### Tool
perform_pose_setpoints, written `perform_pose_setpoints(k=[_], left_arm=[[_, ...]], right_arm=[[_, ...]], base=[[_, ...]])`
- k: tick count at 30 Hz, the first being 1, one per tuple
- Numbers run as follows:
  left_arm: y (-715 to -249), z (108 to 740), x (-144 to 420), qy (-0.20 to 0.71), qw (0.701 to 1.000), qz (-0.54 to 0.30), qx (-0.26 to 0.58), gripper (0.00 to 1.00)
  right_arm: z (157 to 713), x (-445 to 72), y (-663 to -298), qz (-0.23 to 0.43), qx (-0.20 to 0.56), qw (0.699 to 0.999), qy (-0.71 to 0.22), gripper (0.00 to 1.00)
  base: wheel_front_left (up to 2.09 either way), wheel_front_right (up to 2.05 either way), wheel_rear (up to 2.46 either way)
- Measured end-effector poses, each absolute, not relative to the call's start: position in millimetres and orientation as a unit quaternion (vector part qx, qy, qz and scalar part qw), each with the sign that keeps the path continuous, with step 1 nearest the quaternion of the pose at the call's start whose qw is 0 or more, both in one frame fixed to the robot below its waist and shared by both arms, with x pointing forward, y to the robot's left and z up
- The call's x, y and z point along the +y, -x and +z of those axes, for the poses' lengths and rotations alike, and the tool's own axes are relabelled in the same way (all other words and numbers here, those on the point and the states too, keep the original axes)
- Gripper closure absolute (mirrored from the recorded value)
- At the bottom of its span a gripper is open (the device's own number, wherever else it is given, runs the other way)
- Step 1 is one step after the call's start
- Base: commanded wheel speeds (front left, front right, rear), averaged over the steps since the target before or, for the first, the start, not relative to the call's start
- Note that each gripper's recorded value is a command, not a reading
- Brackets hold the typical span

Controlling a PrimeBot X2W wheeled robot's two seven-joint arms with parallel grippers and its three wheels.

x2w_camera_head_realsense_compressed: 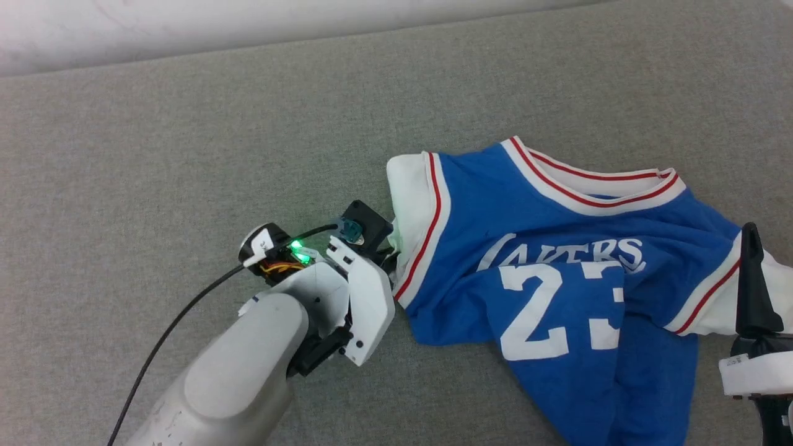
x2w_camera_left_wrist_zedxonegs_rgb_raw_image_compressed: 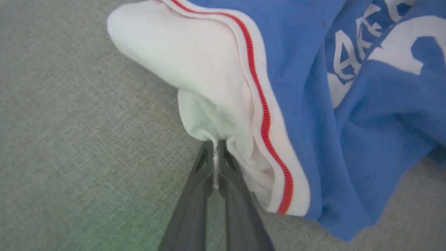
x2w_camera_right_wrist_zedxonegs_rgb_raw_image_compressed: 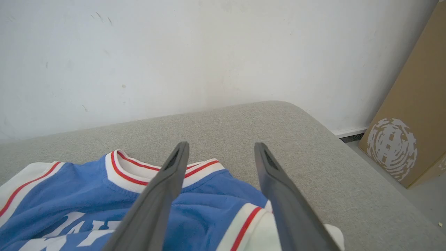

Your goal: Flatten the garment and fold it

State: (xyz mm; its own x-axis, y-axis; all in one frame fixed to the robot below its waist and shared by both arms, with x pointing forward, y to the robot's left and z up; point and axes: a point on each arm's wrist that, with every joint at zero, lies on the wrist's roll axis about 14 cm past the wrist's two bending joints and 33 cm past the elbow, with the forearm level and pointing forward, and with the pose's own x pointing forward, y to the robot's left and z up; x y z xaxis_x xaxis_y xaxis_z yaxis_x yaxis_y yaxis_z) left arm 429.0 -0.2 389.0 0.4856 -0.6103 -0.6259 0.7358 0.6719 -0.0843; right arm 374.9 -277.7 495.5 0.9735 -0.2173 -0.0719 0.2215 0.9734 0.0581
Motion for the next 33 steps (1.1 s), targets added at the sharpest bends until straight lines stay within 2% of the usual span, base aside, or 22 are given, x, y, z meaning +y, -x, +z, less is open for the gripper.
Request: perform_pose_setpoints(k=[4, 8, 13, 17, 21, 27, 28, 29, 33], left_arm=[[-429, 397, 1, -0.080, 0.864, -0.389, 0.310, 1.00], [-436, 419, 11, -0.028, 0.898, -0.347, 0.269, 1.00], [-440, 456, 58, 0.065, 0.948, -0.236, 0.205, 1.00], [-407, 453, 127, 0.088, 0.969, -0.115, 0.201, 1.00], [-345, 434, 171, 0.112, 0.963, -0.019, 0.245, 1.00], [-250, 395, 160, 0.193, 0.911, 0.011, 0.364, 1.00], [-245, 392, 160, 0.194, 0.908, 0.014, 0.371, 0.66], [-245, 393, 164, 0.193, 0.911, 0.021, 0.363, 0.00], [-272, 423, 183, 0.202, 0.938, 0.059, 0.277, 0.00]], right_arm=[[498, -280, -374, -0.113, 0.028, 0.993, -0.034, 0.00], [504, -279, -373, -0.111, 0.019, 0.993, -0.037, 0.00], [514, -277, -369, -0.107, 0.004, 0.993, -0.041, 0.00], [513, -272, -365, -0.099, 0.009, 0.994, -0.044, 0.00], [514, -262, -368, -0.082, 0.009, 0.995, -0.049, 0.00], [515, -240, -380, -0.047, 0.010, 0.997, -0.057, 0.00], [515, -236, -382, -0.041, 0.010, 0.997, -0.058, 0.00], [515, -232, -384, -0.035, 0.012, 0.998, -0.058, 0.00], [515, -221, -391, -0.018, 0.013, 0.998, -0.061, 0.00]], base=[[0.00, 0.00, 0.00], [0.00, 0.00, 0.00], [0.00, 0.00, 0.00], [0.00, 0.00, 0.00], [0.00, 0.00, 0.00], [0.00, 0.00, 0.00], [0.00, 0.00, 0.00], [0.00, 0.00, 0.00], [0.00, 0.00, 0.00]])
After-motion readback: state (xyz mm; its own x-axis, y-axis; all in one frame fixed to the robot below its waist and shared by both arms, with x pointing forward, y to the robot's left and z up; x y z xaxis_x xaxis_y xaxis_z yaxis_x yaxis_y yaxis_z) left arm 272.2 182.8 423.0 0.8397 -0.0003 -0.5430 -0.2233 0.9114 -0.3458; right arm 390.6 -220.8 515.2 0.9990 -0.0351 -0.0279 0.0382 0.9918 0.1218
